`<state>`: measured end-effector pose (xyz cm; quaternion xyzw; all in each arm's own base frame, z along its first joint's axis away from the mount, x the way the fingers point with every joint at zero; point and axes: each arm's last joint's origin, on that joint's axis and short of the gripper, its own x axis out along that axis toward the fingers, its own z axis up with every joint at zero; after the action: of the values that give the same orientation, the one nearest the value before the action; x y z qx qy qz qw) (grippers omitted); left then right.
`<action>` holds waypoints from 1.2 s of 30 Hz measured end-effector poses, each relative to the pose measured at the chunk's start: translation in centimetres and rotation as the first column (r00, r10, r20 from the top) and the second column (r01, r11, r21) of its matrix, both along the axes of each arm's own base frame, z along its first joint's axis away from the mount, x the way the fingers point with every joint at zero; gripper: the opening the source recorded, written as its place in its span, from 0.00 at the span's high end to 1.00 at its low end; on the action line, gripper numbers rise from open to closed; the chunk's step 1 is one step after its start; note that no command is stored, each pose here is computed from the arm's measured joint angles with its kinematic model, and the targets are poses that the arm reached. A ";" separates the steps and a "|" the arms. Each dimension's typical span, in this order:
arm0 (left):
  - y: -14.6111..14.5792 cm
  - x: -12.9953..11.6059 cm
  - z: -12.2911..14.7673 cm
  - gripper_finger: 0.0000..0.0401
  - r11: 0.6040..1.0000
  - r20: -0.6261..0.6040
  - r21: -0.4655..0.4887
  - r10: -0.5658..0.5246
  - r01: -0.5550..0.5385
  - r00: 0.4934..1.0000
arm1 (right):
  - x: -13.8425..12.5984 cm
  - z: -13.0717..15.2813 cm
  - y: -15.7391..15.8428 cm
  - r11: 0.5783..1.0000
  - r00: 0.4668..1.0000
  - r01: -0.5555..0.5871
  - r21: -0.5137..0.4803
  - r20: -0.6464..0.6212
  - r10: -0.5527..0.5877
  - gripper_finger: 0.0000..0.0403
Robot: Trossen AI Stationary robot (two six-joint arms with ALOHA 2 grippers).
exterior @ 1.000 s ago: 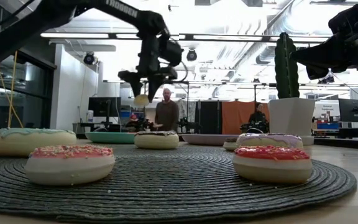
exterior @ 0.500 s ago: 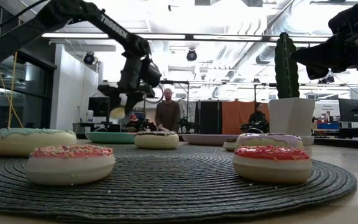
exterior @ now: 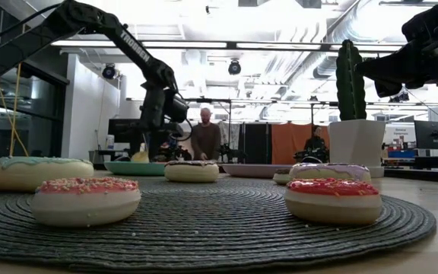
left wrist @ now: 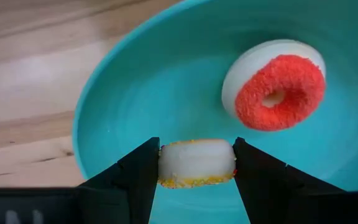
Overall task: Pick & Place donuts
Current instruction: Put the small yellow donut on the green plate, then put the small black donut on the green plate
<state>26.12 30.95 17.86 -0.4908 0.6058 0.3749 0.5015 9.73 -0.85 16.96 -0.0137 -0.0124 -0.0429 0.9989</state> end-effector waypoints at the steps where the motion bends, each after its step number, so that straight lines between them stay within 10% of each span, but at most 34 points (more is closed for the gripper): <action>1: 0.0 0.0 0.0 0.53 1.000 0.001 0.002 -0.004 0.004 1.000 | 0.0 0.0 0.0 1.000 1.000 0.000 0.000 0.000 0.000 1.00; 13: -0.1 0.0 0.0 0.52 0.999 -0.022 0.020 -0.032 0.032 0.999 | 0.0 0.0 0.0 1.000 1.000 0.000 0.000 0.000 0.000 1.00; 36: 0.2 -0.2 0.1 0.13 0.986 -0.085 0.066 -0.146 0.152 0.986 | 0.0 0.0 0.0 1.000 1.000 0.000 0.000 0.000 0.000 1.00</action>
<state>25.89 31.14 17.97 -0.4103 0.6465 0.3770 0.5211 9.73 -0.85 16.96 -0.0136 -0.0123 -0.0427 0.9989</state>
